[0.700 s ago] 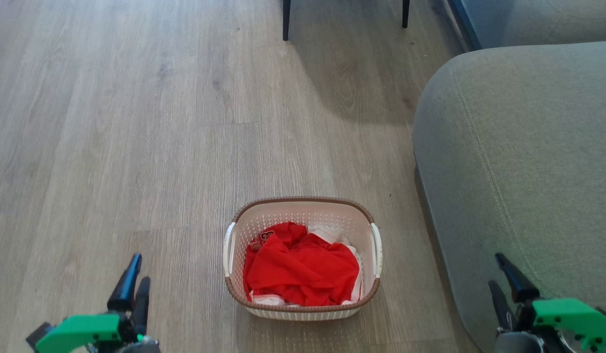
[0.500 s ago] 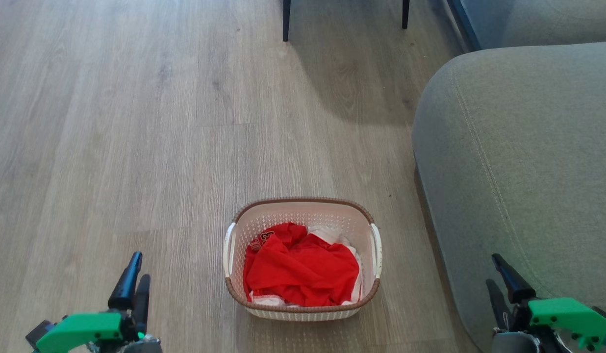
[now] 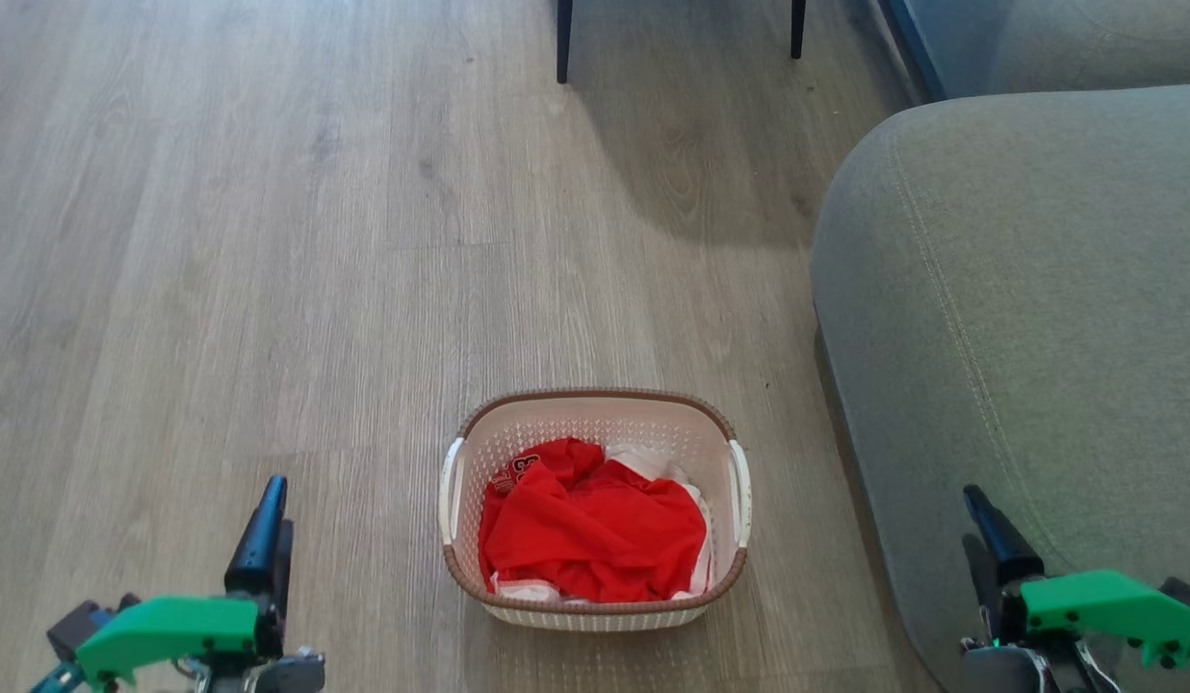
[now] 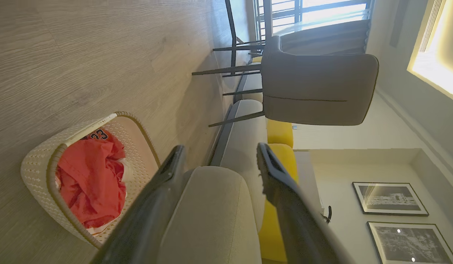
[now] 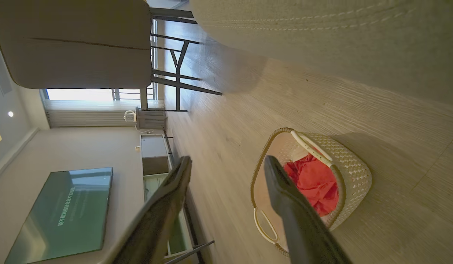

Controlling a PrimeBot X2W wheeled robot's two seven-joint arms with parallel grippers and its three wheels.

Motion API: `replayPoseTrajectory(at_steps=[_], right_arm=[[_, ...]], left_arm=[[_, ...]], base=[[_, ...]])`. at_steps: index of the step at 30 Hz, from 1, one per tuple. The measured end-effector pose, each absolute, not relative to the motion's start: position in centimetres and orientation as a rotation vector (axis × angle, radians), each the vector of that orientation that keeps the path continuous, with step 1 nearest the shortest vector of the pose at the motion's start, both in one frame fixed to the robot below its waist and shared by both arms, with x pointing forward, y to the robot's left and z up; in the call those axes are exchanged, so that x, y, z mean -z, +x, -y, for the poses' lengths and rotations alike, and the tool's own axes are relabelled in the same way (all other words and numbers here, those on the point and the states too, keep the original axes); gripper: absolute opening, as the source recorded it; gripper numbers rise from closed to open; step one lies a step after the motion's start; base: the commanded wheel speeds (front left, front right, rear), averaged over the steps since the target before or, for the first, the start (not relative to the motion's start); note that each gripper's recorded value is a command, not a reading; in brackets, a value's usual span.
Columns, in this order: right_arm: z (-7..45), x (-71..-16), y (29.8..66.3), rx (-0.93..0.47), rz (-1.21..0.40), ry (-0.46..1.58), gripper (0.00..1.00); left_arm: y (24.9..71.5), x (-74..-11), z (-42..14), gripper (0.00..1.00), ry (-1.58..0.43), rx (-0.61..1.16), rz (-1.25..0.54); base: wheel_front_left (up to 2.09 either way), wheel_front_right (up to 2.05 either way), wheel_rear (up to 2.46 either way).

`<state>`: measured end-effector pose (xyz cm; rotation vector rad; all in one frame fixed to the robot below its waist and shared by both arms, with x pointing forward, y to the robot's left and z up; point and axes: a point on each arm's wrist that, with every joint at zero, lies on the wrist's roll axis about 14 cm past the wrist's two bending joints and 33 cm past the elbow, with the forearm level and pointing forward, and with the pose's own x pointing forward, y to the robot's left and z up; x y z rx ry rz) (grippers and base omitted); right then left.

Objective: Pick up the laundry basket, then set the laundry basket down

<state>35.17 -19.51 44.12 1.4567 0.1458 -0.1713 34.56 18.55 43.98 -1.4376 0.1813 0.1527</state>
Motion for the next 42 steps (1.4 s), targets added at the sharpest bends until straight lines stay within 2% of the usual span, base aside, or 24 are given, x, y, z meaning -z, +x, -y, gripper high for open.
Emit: replayPoseTrajectory(at_steps=[42], right_arm=[[16.3, -47.2, 36.2, -0.007, -0.108, 0.850, 1.00]], left_arm=[[35.2, -46.6, -16.7, 1.00, -0.746, -0.044, -0.144]], base=[[0.00, 0.00, 0.00]])
